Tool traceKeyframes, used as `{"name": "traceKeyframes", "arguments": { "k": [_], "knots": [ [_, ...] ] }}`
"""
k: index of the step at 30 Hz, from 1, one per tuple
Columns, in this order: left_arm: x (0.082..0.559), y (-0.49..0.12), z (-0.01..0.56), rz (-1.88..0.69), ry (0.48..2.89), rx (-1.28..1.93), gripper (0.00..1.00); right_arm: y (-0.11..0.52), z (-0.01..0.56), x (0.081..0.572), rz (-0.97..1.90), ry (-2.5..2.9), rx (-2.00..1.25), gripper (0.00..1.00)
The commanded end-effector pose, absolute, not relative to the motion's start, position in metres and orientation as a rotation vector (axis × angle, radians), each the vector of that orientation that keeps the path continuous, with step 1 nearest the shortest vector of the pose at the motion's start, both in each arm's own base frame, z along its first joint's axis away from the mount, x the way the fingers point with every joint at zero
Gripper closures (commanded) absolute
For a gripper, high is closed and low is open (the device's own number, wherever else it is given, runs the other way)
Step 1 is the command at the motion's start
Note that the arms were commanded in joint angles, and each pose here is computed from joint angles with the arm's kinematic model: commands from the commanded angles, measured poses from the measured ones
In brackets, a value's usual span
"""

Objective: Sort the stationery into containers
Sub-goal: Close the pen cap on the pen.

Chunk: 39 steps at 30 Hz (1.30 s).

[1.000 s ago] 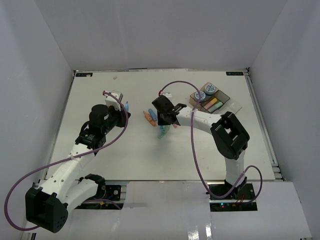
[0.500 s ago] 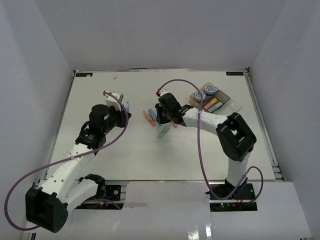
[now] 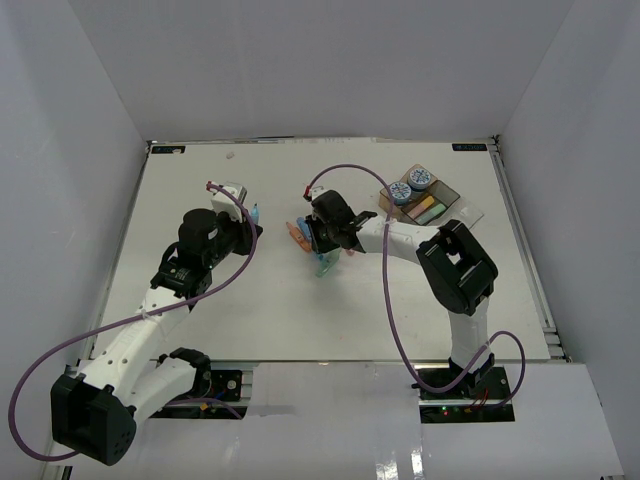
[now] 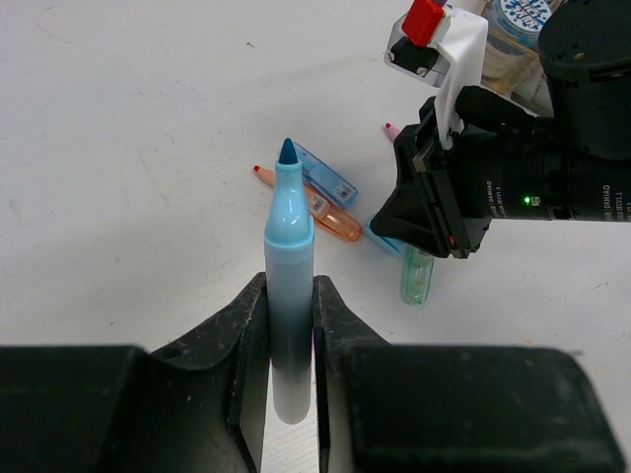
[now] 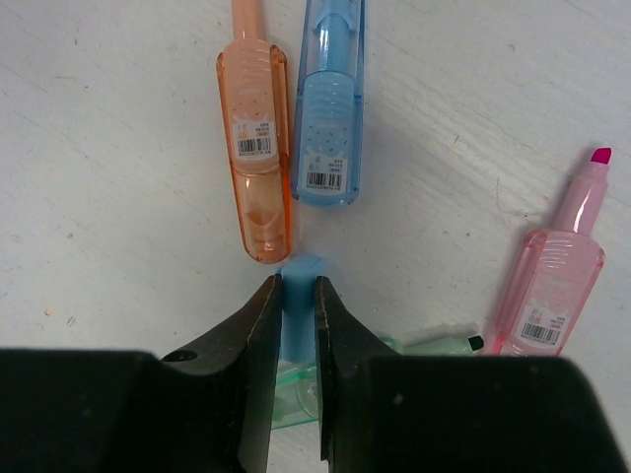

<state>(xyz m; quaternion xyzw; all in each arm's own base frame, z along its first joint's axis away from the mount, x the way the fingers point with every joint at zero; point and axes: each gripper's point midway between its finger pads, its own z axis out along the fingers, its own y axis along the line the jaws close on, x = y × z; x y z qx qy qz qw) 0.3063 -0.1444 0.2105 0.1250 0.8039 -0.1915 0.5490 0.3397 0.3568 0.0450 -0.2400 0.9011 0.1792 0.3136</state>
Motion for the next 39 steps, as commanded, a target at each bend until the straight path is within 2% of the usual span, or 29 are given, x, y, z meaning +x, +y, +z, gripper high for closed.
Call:
{"name": "traceKeyframes", "arguments": {
  "k": [1,11,18,22,28,39],
  "knots": [
    [0.307,-0.145,0.217,-0.464,1.880,0.300,0.86,0.360,0.058,0.351,0.450,2.333,-0.664,0.76],
    [0.308,-0.145,0.215,-0.463,1.887,0.298,0.85,0.354,0.084,0.354,0.414,2.307,-0.658,0.63],
    [0.308,-0.143,0.214,-0.450,1.894,0.287,0.84,0.353,0.082,0.347,0.354,2.333,-0.667,0.60],
    [0.310,-0.141,0.214,-0.438,1.896,0.276,0.84,0.342,0.082,0.349,0.256,2.414,-0.513,0.55],
    [0.310,-0.140,0.214,-0.434,1.899,0.267,0.83,0.341,0.074,0.343,0.283,2.504,-0.306,0.45],
    [0.309,-0.141,0.215,-0.443,1.897,0.267,0.82,0.353,0.054,0.340,0.307,2.616,-0.156,0.47]
  ]
}}
